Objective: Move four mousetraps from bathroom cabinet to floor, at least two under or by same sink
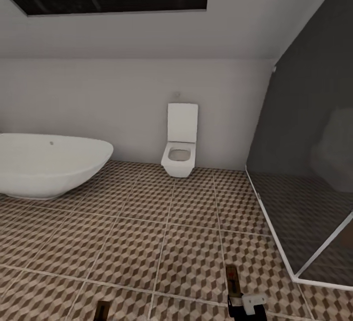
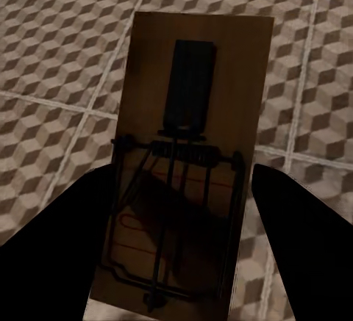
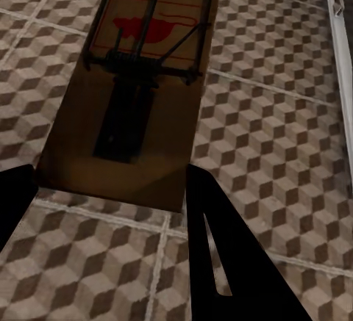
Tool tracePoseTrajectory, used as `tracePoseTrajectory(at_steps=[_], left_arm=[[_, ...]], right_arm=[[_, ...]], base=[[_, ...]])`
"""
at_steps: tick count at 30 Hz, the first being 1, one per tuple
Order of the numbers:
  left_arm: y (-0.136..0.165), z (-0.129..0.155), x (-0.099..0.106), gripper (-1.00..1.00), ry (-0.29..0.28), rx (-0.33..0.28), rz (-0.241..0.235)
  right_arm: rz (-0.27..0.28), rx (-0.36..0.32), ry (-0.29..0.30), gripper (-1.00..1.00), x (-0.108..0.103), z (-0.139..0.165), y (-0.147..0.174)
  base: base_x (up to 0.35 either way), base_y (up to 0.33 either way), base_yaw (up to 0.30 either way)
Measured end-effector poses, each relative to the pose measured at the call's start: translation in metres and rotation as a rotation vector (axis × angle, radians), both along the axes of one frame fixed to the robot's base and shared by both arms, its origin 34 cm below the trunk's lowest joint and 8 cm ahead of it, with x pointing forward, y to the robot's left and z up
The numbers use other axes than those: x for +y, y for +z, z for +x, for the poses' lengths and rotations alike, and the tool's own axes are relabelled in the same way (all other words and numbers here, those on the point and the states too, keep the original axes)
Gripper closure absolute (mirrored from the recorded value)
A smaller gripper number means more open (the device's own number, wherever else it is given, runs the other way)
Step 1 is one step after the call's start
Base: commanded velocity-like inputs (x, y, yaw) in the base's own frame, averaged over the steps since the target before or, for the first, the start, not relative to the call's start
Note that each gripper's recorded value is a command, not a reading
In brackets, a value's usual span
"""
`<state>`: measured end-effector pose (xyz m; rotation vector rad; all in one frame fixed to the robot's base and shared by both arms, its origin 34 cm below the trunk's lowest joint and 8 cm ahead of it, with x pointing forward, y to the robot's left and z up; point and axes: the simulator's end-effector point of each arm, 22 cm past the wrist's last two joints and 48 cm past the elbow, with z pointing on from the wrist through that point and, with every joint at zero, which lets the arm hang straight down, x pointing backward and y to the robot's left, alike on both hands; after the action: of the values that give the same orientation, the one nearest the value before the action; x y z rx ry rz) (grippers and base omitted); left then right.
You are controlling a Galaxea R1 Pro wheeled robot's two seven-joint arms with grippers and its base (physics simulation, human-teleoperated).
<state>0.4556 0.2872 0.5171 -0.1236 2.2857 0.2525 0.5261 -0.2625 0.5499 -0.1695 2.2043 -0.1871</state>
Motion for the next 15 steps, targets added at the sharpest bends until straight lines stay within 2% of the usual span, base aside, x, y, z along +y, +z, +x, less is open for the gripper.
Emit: tracePoseTrajectory(at_steps=[15], left_arm=[[0.0000, 0.0000, -0.0002, 1.00, -0.001, 0.000, 0.000]], right_arm=[[0.000, -0.001, 0.000, 1.00, 0.0000, 0.0004, 0.0003]], base=[[0.000, 0.000, 0.290]])
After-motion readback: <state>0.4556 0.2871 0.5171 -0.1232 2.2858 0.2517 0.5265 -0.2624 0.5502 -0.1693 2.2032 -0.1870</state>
